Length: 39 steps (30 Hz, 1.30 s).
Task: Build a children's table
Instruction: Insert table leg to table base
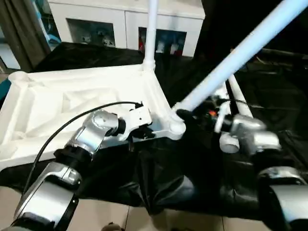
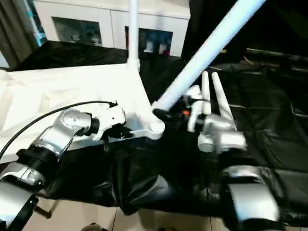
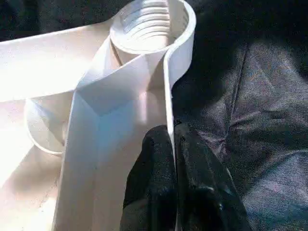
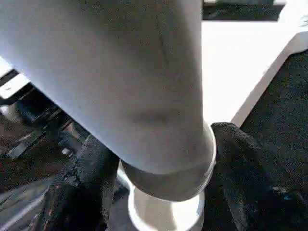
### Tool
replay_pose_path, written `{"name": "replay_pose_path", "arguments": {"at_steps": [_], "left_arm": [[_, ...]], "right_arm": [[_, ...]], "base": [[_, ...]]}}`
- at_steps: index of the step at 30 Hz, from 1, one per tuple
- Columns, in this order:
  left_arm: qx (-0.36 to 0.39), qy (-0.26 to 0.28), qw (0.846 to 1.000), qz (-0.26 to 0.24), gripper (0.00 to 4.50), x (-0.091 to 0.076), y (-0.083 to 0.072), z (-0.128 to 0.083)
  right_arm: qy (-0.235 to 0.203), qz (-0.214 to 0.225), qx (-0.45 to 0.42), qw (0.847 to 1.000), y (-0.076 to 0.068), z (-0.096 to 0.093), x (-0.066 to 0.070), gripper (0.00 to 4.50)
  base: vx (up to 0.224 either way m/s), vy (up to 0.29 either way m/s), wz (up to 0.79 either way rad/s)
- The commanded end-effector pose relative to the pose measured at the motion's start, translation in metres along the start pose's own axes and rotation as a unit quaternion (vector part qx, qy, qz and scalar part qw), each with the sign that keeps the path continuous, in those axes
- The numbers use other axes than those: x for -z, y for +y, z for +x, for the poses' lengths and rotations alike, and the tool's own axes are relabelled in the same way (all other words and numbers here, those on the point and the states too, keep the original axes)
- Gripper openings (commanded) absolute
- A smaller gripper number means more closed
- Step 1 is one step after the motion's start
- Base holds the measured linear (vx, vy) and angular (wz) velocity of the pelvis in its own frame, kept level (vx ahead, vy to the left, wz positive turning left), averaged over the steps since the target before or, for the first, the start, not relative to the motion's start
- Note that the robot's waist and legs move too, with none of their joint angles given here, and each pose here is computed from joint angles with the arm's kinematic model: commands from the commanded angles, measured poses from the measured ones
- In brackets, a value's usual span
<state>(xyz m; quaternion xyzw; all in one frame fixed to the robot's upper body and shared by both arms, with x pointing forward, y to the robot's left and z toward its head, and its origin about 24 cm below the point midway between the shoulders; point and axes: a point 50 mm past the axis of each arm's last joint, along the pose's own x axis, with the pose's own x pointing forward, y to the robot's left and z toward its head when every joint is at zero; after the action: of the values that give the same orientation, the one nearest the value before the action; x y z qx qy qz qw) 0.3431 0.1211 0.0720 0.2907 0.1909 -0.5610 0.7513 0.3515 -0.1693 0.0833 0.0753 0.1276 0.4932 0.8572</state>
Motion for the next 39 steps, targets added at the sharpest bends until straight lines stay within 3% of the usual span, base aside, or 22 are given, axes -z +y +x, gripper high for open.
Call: {"name": "replay_pose_path", "arguments": {"at_steps": [1, 7, 10, 17, 24, 39], "left_arm": [[0.024, 0.007, 1.0, 0.019, 0.0, 0.0, -0.006, 0.003], [0.03, 0.005, 0.999, 0.022, 0.0, -0.002, -0.007, 0.004], [0.034, 0.004, 0.999, 0.026, 0.0, -0.002, -0.008, 0.004], [0.052, -0.005, 0.998, 0.032, 0.0, -0.004, -0.011, 0.005], [0.061, -0.015, 0.998, 0.032, 0.0, -0.007, -0.011, 0.004], [0.076, -0.081, 0.994, -0.009, 0.0, -0.01, -0.011, 0.003]], "right_arm": [[0.029, 0.007, -0.014, 0.999, 0.001, -0.007, -0.002, 2.63], [0.052, 0.048, -0.014, 0.997, 0.003, -0.007, 0.002, 2.63], [0.091, 0.057, -0.013, 0.994, 0.008, -0.002, 0.011, 2.63], [0.129, 0.052, 0.007, 0.99, 0.008, 0.008, 0.022, 2.63], [0.153, 0.043, 0.027, 0.987, 0.006, 0.015, 0.021, 2.63], [0.215, 0.056, -0.002, 0.975, 0.008, 0.014, 0.03, 2.62]], "base": [[0.0, 0.0, 0.0], [0.0, 0.0, 0.0], [0.0, 0.0, 0.0], [0.0, 0.0, 0.0], [0.0, 0.0, 0.0], [0.0, 0.0, 0.0]]}}
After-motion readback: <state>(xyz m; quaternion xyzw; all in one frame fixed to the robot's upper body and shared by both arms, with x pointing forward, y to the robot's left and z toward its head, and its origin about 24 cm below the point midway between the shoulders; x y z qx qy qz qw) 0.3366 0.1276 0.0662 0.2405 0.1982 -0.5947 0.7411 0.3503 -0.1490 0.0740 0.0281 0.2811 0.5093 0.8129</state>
